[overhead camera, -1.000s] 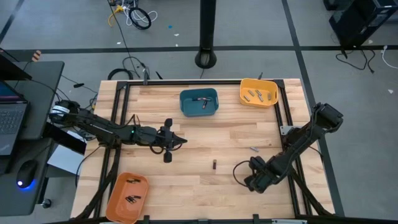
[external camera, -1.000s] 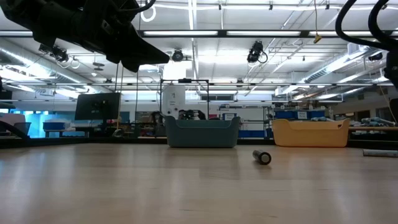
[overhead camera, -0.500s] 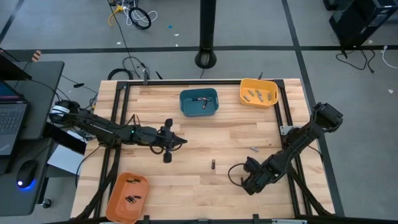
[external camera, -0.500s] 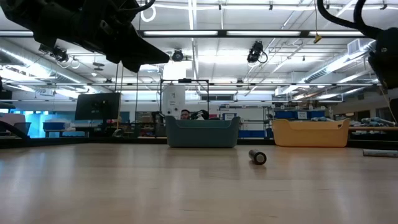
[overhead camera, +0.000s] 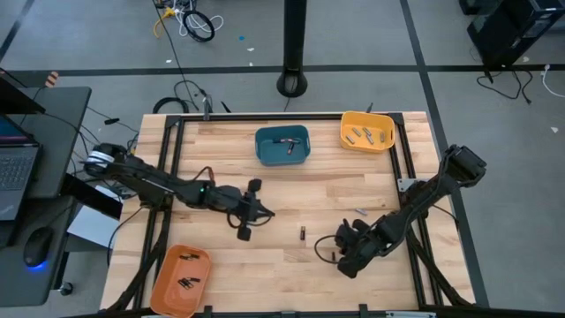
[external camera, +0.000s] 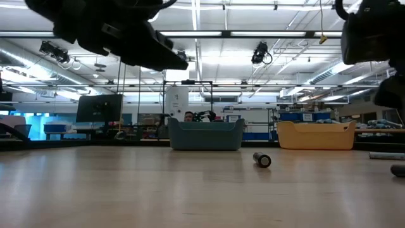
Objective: Sort batteries
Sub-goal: Put the small black battery into the orange bin, then put the large black battery into the blue bin
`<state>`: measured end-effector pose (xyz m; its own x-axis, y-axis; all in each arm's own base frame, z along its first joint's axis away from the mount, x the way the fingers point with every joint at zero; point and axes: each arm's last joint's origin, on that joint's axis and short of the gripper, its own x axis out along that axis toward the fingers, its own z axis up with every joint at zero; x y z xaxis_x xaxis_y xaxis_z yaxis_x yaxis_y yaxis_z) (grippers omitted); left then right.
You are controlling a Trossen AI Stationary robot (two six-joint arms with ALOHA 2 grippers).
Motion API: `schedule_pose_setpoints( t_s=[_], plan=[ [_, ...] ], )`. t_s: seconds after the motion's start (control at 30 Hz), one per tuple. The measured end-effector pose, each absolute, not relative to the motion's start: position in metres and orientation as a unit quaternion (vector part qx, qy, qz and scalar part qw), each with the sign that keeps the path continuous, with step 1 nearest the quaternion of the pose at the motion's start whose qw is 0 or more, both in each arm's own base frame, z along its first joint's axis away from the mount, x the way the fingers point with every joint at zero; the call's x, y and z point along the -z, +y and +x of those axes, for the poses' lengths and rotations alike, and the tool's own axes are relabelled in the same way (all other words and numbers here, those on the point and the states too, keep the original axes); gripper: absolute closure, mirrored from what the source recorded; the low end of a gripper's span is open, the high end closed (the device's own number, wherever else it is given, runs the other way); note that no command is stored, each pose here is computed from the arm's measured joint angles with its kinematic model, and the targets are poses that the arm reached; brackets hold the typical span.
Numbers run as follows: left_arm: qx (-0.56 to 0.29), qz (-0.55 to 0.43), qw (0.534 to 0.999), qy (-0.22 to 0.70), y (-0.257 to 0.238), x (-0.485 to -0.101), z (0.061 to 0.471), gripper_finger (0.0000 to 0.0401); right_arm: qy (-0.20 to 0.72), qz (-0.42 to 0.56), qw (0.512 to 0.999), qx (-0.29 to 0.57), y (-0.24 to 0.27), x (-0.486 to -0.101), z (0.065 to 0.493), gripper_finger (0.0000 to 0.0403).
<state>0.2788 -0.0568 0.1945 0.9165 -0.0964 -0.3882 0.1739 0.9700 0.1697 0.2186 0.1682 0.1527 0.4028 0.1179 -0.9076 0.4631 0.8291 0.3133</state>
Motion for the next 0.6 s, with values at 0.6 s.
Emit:
schedule_pose_setpoints(
  t_s=[0.6],
  plan=[
    [0.256,0.201,0.896,0.303,-0.073,-0.193,0.36,0.0396,0.49,0.154,0.845,0.149,0.18,-0.176,0.166,0.0396]
  ],
)
